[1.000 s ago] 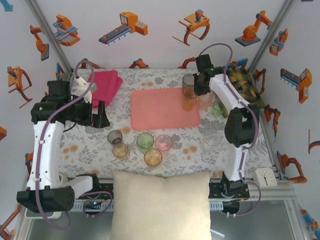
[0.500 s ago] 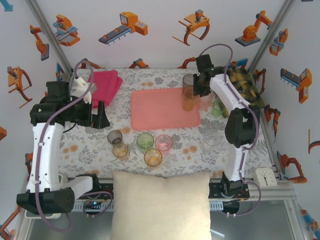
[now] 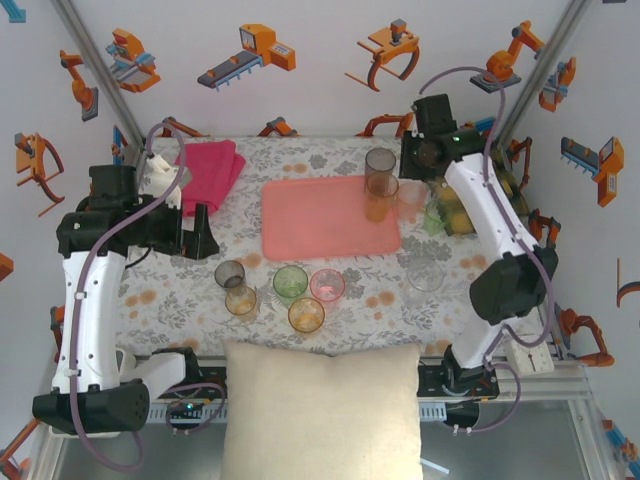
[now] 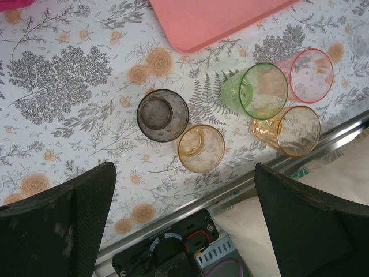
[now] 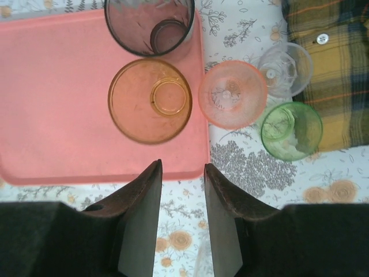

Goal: Place the glasses into the tray

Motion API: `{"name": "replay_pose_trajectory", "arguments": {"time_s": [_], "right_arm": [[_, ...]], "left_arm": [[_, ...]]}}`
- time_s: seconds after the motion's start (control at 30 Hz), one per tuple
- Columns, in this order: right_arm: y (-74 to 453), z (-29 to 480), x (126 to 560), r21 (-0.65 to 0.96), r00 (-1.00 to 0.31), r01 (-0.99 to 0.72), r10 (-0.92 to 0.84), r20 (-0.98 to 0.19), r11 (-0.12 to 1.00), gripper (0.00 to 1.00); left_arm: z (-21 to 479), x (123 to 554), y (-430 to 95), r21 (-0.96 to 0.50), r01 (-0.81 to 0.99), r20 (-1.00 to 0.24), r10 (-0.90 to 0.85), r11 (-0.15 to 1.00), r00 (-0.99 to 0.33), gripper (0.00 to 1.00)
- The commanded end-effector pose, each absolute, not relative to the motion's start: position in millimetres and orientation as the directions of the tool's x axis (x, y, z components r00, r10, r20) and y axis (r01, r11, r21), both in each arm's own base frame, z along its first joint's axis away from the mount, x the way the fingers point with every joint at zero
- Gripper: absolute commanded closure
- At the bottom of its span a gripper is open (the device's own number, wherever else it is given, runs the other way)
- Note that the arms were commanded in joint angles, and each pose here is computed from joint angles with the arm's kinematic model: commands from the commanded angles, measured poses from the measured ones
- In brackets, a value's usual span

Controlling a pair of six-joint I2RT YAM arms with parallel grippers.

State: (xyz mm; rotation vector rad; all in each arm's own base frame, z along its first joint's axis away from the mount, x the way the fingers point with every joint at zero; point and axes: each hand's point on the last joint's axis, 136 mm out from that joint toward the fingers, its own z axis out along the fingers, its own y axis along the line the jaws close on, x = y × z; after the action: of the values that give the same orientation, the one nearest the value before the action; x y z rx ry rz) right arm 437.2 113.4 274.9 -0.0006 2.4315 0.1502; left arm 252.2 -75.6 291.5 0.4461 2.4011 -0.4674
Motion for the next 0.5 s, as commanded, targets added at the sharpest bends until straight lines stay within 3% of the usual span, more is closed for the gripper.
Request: {"name": "replay_pose_trajectory", "arguments": {"time_s": [0.0, 0.3, 0.47], "right_arm": [[95.9, 285.7, 391.8, 0.113, -0.770, 0.008, 0.078, -0.633, 0.994, 0.63], [45.8, 263.1, 263.3, 0.079, -0.805, 0.131, 0.153, -0.573, 0.988, 0.61], [41.5, 236.9, 229.3, 0.123, -0.826, 0.176, 0.214, -0.521, 0.977, 0.60]], "left_arm": [[294.6, 245.2, -76.7, -0.226, 0.429, -0.651, 0.191, 0.875, -0.734, 0.03], [292.0, 246.9, -78.2, -0.224, 0.438, -0.647, 0.203, 0.871, -0.735, 0.03], [291.9, 250.3, -80.2, -0.232, 0.442, -0.646, 0.202, 0.867, -0.736, 0.03]]}}
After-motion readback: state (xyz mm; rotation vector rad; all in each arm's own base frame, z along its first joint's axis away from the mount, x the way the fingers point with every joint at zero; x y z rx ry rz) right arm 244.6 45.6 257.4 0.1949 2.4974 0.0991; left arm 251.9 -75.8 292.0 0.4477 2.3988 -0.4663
